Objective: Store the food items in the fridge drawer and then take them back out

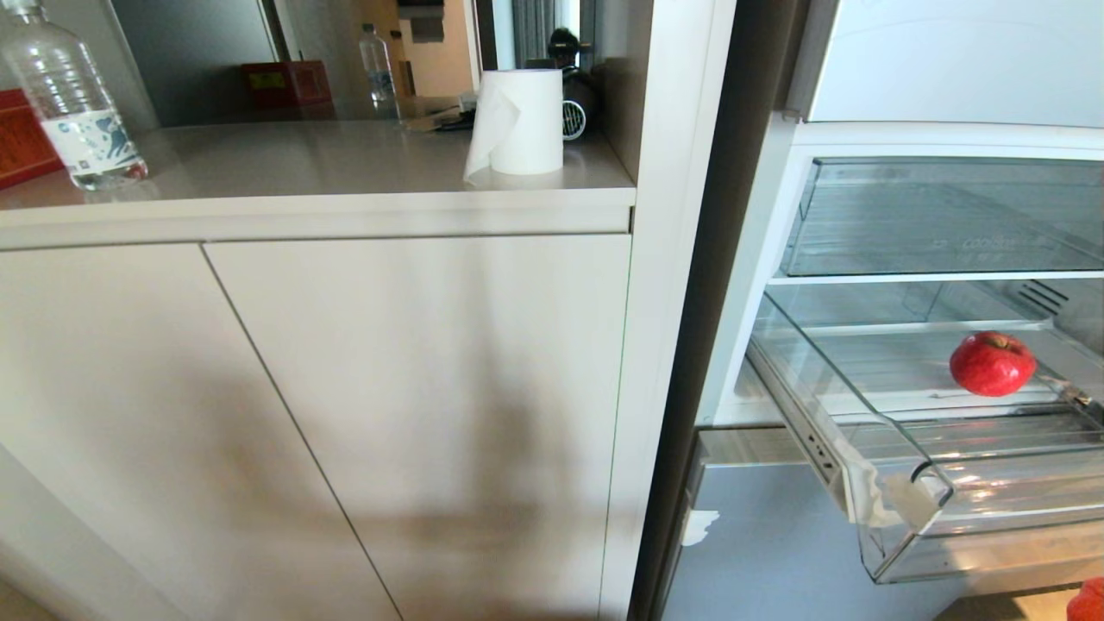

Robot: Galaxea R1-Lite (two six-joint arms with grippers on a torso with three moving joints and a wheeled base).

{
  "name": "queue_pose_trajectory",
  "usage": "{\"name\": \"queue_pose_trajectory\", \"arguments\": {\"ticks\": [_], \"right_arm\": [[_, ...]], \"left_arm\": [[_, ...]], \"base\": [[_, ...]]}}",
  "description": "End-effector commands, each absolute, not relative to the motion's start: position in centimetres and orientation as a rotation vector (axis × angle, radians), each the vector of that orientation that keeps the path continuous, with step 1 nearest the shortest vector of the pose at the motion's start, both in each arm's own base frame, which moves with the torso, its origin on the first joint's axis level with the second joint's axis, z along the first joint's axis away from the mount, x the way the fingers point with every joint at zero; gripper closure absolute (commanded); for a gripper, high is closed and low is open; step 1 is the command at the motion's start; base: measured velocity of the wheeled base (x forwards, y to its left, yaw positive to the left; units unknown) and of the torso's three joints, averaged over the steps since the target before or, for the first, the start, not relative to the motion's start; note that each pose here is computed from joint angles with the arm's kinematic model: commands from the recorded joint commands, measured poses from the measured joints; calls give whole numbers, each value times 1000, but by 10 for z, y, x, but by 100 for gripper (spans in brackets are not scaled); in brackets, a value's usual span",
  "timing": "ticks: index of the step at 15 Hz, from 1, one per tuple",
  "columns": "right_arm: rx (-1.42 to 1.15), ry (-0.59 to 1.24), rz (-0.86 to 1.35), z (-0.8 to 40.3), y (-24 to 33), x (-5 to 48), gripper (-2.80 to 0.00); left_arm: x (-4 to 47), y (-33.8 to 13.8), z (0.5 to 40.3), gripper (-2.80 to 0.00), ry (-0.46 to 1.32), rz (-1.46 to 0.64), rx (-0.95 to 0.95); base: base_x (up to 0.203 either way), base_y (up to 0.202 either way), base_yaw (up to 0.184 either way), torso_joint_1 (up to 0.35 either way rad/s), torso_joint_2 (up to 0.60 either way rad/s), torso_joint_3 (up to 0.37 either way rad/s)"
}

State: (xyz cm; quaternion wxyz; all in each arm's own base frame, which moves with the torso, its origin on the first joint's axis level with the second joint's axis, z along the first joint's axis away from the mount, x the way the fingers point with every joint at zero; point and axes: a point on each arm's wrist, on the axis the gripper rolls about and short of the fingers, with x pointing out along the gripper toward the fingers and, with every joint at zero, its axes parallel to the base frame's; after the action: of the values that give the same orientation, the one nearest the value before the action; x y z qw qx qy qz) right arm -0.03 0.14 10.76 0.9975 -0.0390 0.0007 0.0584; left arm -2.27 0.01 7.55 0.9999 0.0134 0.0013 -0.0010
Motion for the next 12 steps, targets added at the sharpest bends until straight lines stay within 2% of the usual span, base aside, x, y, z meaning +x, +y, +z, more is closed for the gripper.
{"name": "queue_pose_trajectory", "arguments": {"ticks": [1,3,5,12], "right_arm": [[-85,39,104,94,1,-6,0],[-113,53,85,84,1,-13,0],[-134,-11,72,77,1,-22,0],[-113,5,49,74,1,-23,0]], "left_arm": [[-23,0,75,0,3,-2,28],[-23,0,75,0,3,-2,26],[-23,0,75,0,3,-2,21],[-23,0,75,0,3,-2,14]], "base": [[0,0,0,0,0,0],[0,0,0,0,0,0],[0,0,0,0,0,0],[0,0,0,0,0,0]]}}
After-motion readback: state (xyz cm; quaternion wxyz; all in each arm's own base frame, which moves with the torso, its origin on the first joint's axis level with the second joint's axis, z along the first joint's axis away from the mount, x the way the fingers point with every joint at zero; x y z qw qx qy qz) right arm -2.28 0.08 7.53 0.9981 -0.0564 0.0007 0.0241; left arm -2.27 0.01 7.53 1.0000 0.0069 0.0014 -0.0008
